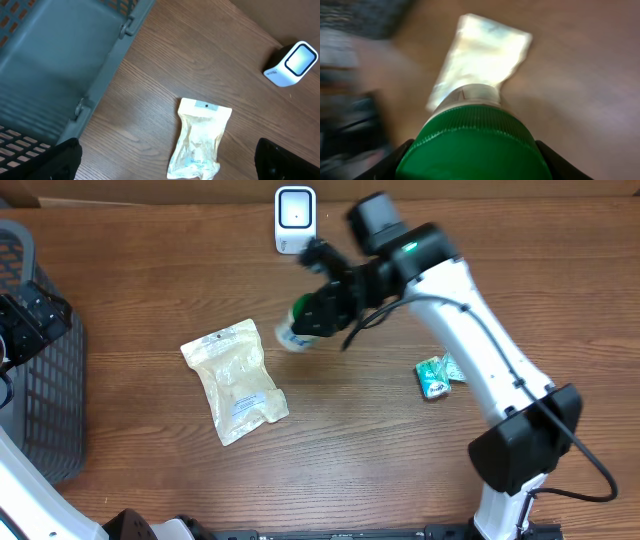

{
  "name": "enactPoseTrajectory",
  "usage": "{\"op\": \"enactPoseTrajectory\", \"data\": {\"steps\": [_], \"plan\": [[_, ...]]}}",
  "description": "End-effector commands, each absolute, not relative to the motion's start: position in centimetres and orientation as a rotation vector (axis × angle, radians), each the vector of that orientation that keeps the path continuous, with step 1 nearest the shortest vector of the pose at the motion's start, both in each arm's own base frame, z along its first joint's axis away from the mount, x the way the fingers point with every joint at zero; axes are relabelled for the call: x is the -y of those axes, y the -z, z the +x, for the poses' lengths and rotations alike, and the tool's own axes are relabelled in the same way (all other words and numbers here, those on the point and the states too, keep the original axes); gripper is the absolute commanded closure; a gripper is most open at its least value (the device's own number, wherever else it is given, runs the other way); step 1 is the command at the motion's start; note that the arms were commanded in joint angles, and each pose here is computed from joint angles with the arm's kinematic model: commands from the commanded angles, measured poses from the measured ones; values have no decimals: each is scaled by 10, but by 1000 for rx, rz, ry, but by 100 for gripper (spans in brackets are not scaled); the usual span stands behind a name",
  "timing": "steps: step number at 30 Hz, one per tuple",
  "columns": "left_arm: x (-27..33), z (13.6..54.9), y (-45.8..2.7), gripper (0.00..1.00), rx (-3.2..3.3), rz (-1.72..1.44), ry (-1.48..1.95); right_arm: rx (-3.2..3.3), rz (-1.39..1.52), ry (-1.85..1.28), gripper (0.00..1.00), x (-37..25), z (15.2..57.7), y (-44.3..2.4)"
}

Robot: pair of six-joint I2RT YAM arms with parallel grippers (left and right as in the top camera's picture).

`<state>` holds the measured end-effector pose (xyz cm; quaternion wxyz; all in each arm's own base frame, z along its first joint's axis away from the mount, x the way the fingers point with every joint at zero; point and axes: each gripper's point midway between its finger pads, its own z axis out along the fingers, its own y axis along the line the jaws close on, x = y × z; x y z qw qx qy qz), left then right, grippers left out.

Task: Scan the item barcode
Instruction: 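Lift the Knorr bottle and carry it up to the scanner, then hold the Knorr bottle bottom against the scanner face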

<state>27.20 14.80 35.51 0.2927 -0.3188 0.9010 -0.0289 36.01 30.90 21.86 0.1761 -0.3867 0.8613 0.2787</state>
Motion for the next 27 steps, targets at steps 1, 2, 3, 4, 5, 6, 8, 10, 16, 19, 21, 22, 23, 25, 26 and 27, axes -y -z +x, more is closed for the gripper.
{"op": "enactPoseTrajectory", "data": {"steps": [1,2,3,4,5,6,8,10,16,19,21,22,23,25,26,27], "plan": [[-150,272,-358,0,-2387,-861,73,-2419,-886,-283,51,-293,412,-216],[-150,272,-358,0,-2387,-861,73,-2376,-860,-204,51,-296,426,-216],[-150,272,-358,1,-2387,-861,73,-2332,-828,-140,51,-299,440,-217],[-150,272,-358,0,-2387,-861,73,-2289,-806,-84,51,-300,453,-218],[-150,272,-358,0,-2387,-861,73,-2246,-806,-41,51,-302,464,-218],[-150,272,-358,0,-2387,-861,73,-2194,-822,-2,51,-305,476,-219],[-150,272,-358,0,-2387,-861,73,-2093,-871,53,51,-312,498,-219],[-150,272,-358,1,-2387,-862,73,-2003,-906,96,51,-314,518,-222],[-150,272,-358,1,-2387,-861,73,-1746,-869,197,52,-307,579,-243],[-150,272,-358,0,-2387,-861,73,-1654,-880,254,52,-300,601,-245],[-150,272,-358,0,-2387,-861,73,-1603,-893,282,52,-298,610,-244],[-150,272,-358,0,-2387,-861,73,-1568,-904,304,52,-298,616,-244],[-150,272,-358,0,-2387,-861,73,-1530,-925,331,52,-298,621,-243],[-150,272,-358,0,-2387,-862,73,-1450,-970,387,54,-303,629,-236],[-150,272,-358,0,-2387,-861,73,-1420,-980,411,54,-304,632,-235],[-150,272,-358,0,-2387,-862,73,-1397,-993,432,54,-305,634,-233]]}}
